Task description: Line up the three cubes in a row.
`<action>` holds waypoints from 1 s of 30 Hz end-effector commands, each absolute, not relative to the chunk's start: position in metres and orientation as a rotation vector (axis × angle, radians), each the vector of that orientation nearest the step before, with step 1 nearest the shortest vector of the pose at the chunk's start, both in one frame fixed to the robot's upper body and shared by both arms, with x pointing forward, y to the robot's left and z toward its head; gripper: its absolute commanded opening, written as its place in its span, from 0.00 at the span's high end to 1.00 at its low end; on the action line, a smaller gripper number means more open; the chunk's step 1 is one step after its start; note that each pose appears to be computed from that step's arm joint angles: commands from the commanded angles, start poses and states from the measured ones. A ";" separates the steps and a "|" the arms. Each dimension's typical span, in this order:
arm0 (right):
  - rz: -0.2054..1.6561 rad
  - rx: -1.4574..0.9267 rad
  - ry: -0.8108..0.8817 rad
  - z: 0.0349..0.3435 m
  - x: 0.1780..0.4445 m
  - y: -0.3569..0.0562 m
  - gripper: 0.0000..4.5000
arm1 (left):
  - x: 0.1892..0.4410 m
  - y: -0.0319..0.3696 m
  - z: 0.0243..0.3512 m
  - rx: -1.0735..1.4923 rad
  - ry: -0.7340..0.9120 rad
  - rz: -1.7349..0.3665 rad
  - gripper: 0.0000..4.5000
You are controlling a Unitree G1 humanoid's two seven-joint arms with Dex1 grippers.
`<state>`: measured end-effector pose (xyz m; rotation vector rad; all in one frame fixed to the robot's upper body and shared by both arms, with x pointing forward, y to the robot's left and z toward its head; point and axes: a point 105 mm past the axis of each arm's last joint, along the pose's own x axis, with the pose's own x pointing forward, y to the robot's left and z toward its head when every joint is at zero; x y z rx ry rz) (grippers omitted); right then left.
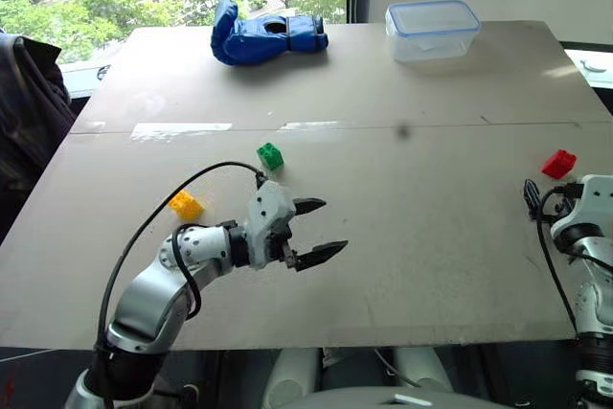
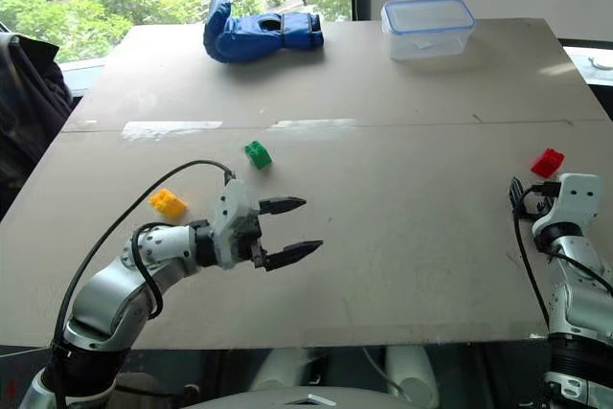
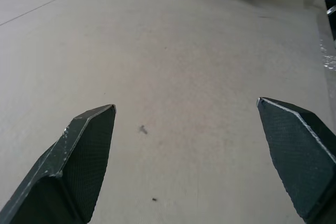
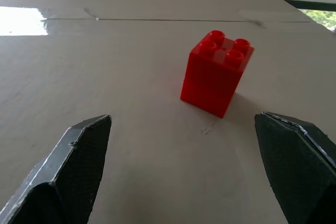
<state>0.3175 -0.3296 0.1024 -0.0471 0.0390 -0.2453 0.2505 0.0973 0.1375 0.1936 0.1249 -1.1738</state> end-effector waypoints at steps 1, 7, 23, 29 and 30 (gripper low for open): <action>-0.374 -0.012 0.006 0.115 0.330 -0.342 0.00 | 0.249 0.081 0.163 0.199 0.078 -1.287 0.02; -0.394 -0.002 -0.024 0.122 0.353 -0.341 0.00 | 0.267 0.072 0.177 0.241 0.040 -1.271 0.02; -0.465 0.025 -0.068 0.122 0.362 -0.344 0.19 | 0.271 0.059 0.190 0.309 -0.025 -1.304 0.01; -0.459 0.030 -0.065 0.117 0.365 -0.343 0.72 | 0.271 0.058 0.186 0.307 -0.018 -1.303 0.01; -0.459 0.030 -0.063 0.117 0.365 -0.343 0.72 | 0.271 0.058 0.186 0.307 -0.019 -1.301 0.01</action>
